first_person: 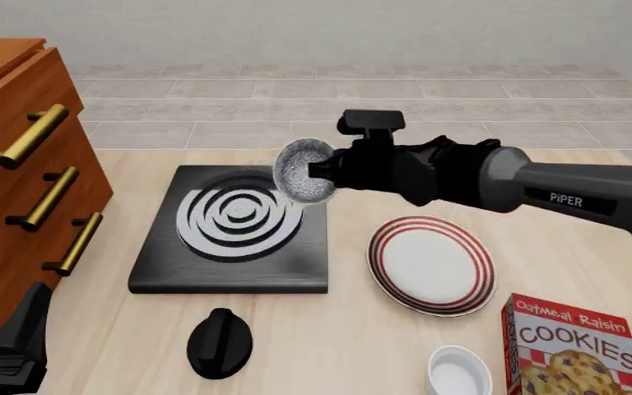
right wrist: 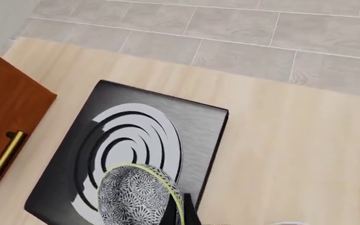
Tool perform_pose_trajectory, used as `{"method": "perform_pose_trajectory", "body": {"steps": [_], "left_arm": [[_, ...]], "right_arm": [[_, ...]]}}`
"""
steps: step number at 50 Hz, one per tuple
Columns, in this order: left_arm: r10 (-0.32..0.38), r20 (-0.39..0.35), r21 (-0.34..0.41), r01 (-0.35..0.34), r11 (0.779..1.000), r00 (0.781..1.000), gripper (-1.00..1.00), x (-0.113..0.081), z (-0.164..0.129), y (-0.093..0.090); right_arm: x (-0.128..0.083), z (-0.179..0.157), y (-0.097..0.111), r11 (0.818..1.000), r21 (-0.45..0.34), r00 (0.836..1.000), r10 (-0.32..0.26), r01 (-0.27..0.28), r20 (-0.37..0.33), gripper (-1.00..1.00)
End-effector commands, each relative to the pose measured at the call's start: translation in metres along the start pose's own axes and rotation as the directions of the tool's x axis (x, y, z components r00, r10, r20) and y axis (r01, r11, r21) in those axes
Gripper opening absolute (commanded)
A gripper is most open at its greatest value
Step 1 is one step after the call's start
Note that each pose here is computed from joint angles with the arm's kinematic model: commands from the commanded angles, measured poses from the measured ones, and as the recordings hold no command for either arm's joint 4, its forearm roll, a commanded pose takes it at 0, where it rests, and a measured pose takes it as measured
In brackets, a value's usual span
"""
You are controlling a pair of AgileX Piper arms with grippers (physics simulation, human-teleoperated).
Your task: Pick the akita bowl on the stove and place it on the plate.
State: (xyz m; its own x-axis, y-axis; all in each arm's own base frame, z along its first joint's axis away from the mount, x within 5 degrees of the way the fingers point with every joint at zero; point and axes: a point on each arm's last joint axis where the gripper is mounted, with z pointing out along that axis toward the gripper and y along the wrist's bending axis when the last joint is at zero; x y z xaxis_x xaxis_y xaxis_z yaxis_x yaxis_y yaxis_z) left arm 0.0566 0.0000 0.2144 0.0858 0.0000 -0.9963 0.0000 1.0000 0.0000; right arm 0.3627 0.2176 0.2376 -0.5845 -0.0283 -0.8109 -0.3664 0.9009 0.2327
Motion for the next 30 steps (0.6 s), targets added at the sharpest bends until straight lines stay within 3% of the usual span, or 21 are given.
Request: {"method": "perform_pose_trajectory", "body": {"steps": [1,30], "left_arm": [[0.0,0.0,0.0,0.0,1.0,1.0,1.0,0.0,0.0,0.0],[0.0,0.0,0.0,0.0,1.0,1.0,1.0,0.0,0.0,0.0]], "right_arm": [[-0.003,-0.012,-0.021,0.998,0.031,0.997,0.06,-0.061,0.041,-1.0],[0.015,-0.04,-0.072,0.976,0.111,0.978,0.174,-0.187,0.117,-1.0]]}}
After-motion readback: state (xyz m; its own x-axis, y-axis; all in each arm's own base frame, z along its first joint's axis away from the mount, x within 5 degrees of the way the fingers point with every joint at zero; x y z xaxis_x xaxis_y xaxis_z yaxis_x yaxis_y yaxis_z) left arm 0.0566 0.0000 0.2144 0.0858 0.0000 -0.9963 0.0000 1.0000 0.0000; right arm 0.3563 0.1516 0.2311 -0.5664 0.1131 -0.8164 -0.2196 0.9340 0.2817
